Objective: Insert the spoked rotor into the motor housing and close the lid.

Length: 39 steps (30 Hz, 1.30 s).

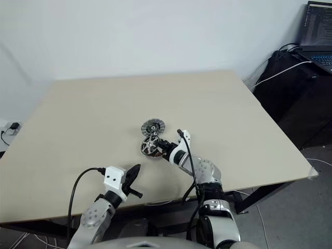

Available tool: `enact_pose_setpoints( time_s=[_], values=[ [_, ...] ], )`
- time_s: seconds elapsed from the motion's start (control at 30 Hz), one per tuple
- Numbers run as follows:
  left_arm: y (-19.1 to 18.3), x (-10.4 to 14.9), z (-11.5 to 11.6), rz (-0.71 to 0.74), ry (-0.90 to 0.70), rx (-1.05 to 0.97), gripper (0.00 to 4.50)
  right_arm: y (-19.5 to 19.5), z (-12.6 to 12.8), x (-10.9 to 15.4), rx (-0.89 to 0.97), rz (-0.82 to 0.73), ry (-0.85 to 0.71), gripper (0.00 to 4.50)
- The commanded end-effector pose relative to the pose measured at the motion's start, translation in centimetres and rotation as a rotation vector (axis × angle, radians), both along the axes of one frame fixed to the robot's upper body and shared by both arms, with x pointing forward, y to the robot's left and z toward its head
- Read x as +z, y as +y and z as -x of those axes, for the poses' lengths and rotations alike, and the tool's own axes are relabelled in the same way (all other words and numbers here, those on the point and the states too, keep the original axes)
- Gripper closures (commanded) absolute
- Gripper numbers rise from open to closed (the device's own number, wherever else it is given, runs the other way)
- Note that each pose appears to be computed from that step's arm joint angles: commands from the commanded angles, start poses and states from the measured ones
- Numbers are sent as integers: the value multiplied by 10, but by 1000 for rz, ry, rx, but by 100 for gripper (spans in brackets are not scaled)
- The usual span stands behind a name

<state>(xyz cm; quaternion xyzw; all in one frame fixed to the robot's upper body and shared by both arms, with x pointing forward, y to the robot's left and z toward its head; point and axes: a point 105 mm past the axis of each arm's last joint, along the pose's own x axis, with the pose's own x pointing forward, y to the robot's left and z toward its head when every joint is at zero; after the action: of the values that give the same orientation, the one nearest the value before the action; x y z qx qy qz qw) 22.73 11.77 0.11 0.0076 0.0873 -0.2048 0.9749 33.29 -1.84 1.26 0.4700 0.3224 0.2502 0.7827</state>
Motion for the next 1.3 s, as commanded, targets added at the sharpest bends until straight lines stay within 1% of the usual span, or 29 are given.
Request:
enact_pose_setpoints(
  time_s=[0.03,0.2,0.53,1.3],
  values=[
    [0,12,-3,4,-48,-2,450,-9,-7,21,-31,-49,-69,408],
    [-1,10,-3,5,-44,-6,450,-2,1,25,25,-87,-76,408],
    [0,10,-4,2,-43,0,450,15,16,19,100,-70,-49,408],
    [-1,9,-3,5,-37,-2,450,-4,-4,22,2,-55,-67,408]
  ],
)
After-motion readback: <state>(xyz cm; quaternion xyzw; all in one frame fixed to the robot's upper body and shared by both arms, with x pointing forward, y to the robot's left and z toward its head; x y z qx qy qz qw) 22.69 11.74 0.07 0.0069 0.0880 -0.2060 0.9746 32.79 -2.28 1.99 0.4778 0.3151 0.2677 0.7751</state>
